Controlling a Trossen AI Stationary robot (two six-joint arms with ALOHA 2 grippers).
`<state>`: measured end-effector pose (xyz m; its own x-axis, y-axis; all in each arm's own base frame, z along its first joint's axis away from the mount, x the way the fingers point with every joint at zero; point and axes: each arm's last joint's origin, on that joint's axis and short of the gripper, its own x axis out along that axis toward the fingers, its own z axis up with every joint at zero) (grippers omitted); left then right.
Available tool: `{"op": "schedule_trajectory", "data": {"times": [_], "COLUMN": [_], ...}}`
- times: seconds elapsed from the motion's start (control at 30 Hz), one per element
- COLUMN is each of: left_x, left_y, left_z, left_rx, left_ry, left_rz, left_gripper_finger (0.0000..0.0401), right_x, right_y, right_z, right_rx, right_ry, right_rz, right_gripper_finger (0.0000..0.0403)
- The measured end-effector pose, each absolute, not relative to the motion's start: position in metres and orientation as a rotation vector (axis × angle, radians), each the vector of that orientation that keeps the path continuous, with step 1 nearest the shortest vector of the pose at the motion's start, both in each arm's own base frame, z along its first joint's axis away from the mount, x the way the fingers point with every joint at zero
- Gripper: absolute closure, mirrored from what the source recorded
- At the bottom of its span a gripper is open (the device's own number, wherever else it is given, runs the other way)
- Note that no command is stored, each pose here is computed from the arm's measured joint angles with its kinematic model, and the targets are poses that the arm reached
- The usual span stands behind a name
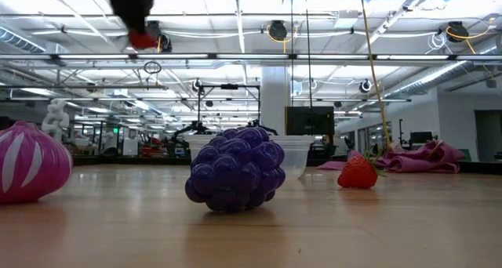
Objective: Pick and placing Produce into tupperware
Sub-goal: Put the left red strawberry fruit into the transparent container
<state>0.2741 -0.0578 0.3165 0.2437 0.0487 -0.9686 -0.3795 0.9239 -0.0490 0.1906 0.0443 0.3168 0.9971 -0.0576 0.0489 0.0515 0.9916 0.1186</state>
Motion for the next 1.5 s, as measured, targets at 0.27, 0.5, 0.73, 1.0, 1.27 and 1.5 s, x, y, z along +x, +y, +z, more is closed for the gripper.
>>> {"op": "schedule_trajectory", "data": {"times": [0.27, 0.5, 0.73, 1.0, 1.27, 1.5], "left_x": [0.316, 0.355, 0.381, 0.398, 0.41, 0.411], "left_y": [-0.036, -0.022, -0.014, 0.0, 0.001, 0.002], "left_z": [0.333, 0.296, 0.268, 0.24, 0.22, 0.22], "left_rx": [-0.225, -0.132, -0.085, -0.083, -0.078, -0.102], "left_ry": [1.27, 1.362, 1.341, 1.367, 1.377, 1.362], "left_rz": [0.244, 0.177, 0.099, 0.099, 0.081, 0.083], "left_gripper_finger": [0.0272, 0.0272, 0.0272, 0.0272, 0.0272, 0.0272], "right_x": [0.191, 0.19, 0.19, 0.19, 0.184, 0.175], "right_y": [0.044, 0.044, 0.04, 0.04, 0.036, 0.034], "right_z": [0.317, 0.317, 0.317, 0.317, 0.321, 0.328], "right_rx": [0.101, 0.083, -0.013, -0.075, -0.138, -0.12], "right_ry": [-0.056, -0.054, -0.045, -0.038, -0.047, -0.088], "right_rz": [-0.057, -0.068, -0.196, -0.206, -0.285, -0.289], "right_gripper_finger": [0.0086, 0.0086, 0.0086, 0.0086, 0.0086, 0.0086]}}
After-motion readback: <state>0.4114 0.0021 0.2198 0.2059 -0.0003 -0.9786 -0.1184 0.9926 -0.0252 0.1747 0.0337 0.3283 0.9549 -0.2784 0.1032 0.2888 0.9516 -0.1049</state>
